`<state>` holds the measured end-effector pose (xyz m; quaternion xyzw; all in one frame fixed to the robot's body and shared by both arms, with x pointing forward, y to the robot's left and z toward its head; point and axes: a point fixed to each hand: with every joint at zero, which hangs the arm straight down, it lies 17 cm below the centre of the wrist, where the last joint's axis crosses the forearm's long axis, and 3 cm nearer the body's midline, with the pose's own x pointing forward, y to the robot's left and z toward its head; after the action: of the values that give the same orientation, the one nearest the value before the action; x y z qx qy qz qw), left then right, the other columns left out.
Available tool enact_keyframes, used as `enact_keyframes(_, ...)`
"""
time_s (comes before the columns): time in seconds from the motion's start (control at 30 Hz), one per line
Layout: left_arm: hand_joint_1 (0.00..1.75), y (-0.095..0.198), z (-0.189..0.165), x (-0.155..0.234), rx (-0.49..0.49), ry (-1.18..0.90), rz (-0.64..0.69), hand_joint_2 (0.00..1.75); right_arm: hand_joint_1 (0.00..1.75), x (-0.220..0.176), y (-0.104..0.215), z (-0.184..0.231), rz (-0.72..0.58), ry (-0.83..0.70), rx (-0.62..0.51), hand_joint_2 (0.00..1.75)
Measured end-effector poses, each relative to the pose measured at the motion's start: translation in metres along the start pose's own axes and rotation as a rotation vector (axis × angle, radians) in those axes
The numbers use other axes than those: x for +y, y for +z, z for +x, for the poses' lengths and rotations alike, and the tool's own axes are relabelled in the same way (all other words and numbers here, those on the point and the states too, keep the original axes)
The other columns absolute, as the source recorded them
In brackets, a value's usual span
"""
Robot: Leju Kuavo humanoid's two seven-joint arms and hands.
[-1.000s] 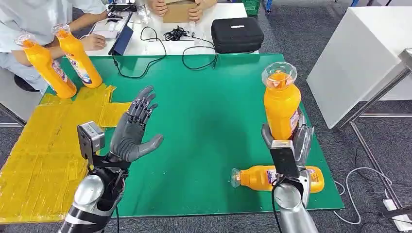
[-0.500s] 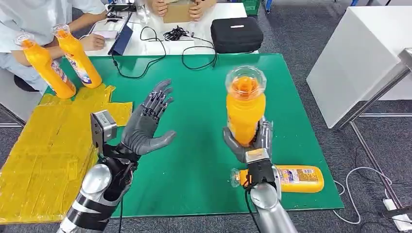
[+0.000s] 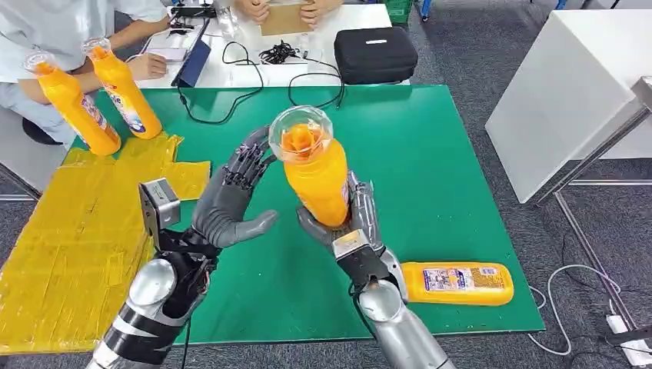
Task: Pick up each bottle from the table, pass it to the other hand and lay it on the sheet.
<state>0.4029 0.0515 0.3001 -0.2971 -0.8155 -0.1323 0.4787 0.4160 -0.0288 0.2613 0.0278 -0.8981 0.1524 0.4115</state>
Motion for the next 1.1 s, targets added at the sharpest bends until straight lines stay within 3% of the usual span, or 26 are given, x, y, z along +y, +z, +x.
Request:
enact_keyframes(0.43,0.0,0.014,-0.001,-0.001,-0.028,-0.046,0.018,1.75,1.75,0.015,-0.002,-0.002,0.045,0.033,-0.003,1.75)
enact_keyframes(0.7,0.0,0.015,0.004,0.002,-0.051,-0.115,0.045,1.75,1.75,0.051,0.005,-0.011,0.177,0.139,0.011,1.75)
enact_keyframes(1.1,0.0,0.015,0.006,-0.002,-0.061,-0.117,0.042,1.75,1.75,0.069,0.018,-0.03,0.252,0.149,0.056,1.75)
